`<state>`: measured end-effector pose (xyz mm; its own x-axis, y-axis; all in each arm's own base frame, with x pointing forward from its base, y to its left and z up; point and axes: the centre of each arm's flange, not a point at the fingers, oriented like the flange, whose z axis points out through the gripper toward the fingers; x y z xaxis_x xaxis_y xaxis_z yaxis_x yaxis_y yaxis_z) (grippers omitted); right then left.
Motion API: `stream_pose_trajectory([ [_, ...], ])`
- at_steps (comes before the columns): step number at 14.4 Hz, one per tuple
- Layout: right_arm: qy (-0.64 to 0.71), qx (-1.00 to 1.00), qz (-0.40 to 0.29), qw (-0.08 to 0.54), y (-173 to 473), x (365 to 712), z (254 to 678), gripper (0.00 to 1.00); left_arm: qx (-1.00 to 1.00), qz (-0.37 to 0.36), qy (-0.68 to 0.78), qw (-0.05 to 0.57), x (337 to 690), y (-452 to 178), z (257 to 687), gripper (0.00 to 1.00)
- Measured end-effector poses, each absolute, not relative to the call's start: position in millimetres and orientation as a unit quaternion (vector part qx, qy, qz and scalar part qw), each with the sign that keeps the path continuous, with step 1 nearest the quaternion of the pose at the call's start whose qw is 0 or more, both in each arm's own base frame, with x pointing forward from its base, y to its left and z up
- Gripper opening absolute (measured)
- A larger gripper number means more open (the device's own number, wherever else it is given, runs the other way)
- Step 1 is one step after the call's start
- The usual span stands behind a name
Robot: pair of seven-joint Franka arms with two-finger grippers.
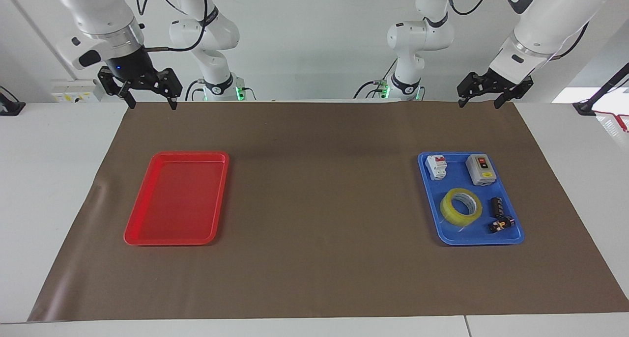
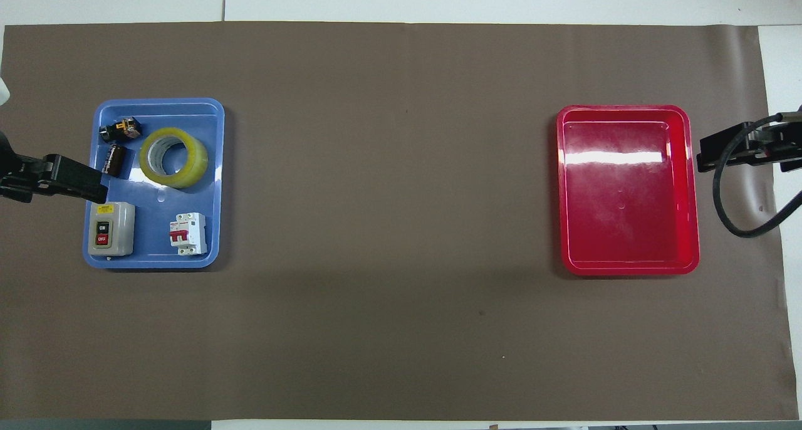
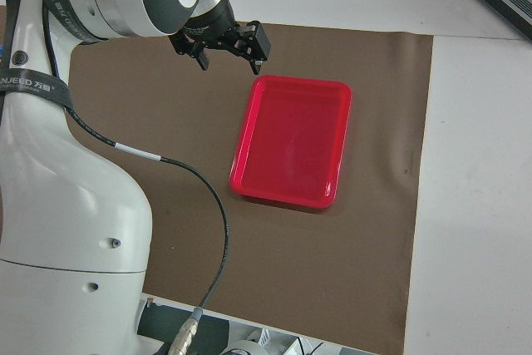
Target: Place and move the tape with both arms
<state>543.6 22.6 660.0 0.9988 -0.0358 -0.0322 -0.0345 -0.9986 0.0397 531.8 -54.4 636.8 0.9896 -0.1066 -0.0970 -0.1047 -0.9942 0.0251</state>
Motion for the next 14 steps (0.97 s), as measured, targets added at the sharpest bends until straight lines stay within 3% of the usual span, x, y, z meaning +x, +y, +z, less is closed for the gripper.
stream_pose_trajectory([
  [5,-0.018,1.0,-0.016,0.02,23,544,660,1.0,1.0,-0.003,-0.021,0.011,576,-22,600,1.0],
  [10,-0.018,1.0,-0.016,0.02,23,544,660,1.0,1.0,0.015,0.019,-0.002,637,42,490,1.0],
  [14,-0.018,1.0,-0.016,0.02,23,544,660,1.0,1.0,0.022,0.017,0.0,635,44,395,1.0],
])
